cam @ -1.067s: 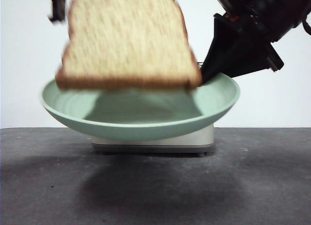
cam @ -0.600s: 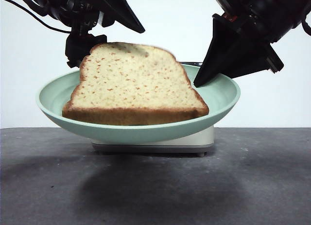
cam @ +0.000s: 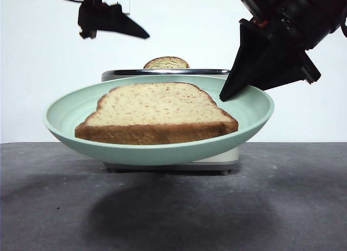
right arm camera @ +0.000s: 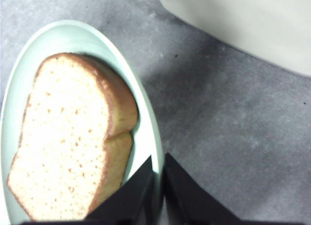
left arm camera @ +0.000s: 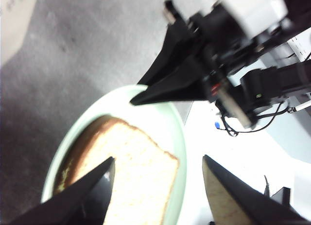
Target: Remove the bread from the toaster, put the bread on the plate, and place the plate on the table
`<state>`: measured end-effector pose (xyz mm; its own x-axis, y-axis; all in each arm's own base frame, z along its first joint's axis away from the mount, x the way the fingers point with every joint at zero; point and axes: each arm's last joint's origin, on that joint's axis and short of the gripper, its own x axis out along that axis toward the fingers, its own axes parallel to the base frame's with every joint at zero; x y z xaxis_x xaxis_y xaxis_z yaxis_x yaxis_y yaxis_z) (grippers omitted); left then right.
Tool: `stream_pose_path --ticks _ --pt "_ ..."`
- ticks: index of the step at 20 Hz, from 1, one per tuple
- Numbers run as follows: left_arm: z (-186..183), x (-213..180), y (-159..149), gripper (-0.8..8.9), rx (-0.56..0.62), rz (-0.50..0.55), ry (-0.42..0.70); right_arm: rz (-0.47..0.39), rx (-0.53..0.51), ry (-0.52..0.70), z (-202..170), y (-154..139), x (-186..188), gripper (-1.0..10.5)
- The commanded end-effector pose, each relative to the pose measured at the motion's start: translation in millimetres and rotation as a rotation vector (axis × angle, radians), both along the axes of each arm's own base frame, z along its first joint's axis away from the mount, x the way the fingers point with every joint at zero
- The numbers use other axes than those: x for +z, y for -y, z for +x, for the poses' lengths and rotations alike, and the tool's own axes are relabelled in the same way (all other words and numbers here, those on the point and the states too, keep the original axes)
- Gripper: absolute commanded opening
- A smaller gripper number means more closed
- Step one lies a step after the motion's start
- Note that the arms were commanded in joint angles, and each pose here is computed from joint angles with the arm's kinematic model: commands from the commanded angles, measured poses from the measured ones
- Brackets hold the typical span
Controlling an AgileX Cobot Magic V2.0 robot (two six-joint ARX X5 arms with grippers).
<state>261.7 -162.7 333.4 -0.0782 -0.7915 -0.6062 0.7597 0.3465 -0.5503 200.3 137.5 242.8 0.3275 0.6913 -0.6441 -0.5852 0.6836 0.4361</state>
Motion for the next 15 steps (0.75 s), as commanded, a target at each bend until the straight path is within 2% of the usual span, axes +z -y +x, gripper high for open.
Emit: stream_pose_path --ticks 1,9,15 --pt "-1 20 2 2.97 -0.016 -0.02 0.051 -0.003 -0.015 0.005 3 -4 0 0.0" --pt "-17 79 -7 2.82 -0.028 -0.045 0.114 -0.043 -0.051 -0.064 33 -19 -41 0.0" --pt "-26 101 -12 2.82 -0.033 -0.063 0.155 -0.088 -0.104 -0.149 56 -17 -81 0.1"
